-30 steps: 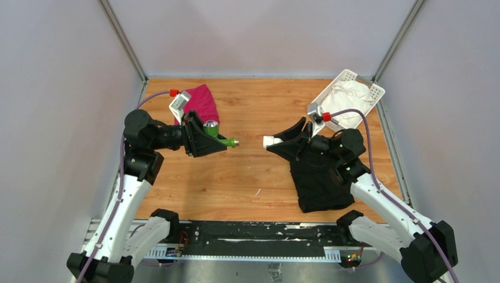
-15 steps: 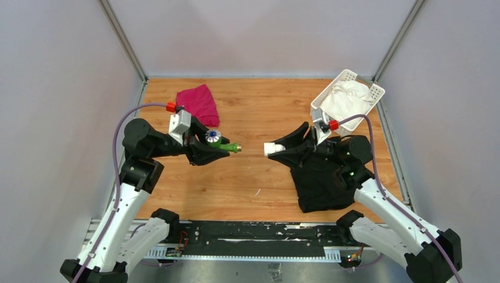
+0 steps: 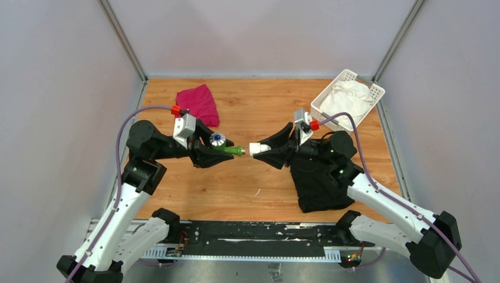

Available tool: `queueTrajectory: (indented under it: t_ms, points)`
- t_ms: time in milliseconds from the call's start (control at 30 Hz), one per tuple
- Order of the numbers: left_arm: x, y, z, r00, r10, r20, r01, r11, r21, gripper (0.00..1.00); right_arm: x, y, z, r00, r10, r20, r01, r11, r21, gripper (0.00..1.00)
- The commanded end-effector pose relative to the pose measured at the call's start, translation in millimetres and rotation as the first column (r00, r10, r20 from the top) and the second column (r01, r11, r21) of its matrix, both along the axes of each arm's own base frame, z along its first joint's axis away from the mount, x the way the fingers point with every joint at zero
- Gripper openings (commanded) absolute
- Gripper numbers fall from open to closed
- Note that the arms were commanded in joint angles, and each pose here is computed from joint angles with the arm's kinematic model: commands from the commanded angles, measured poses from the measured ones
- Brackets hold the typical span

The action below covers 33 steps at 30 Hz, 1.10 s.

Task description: Install the water faucets

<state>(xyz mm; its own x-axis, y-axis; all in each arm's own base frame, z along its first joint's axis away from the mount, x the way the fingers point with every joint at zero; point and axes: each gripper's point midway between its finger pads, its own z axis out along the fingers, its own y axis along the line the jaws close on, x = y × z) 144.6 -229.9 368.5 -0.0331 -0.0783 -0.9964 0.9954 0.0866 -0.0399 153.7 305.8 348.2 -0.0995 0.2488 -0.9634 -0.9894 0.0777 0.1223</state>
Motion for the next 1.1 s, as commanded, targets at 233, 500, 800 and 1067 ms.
queueTrajectory:
  t_ms: [233,500,800,1067]
  points:
    - [2.6,-2.6,-5.1,1.000,0.021,-0.011,-0.022,1.000,-0.008,0.00,-2.8,8.0,41.8,0.995,0.005,0.104,-0.014,0.997,0.079,0.00]
    - [4.2,-1.7,-2.5,0.999,0.040,-0.008,-0.040,0.999,-0.014,0.00,-10.8,9.6,41.7,0.992,0.054,0.111,-0.062,0.996,0.066,0.00]
    - [6.9,-1.5,-4.9,0.998,0.056,-0.024,-0.056,0.998,-0.015,0.00,-18.4,13.6,41.0,0.988,0.112,0.103,-0.119,0.991,0.061,0.00]
    - [11.6,-1.3,-3.1,0.997,0.078,-0.024,-0.079,0.997,-0.018,0.00,-24.2,17.4,39.6,0.986,0.149,0.078,-0.156,0.983,0.092,0.00]
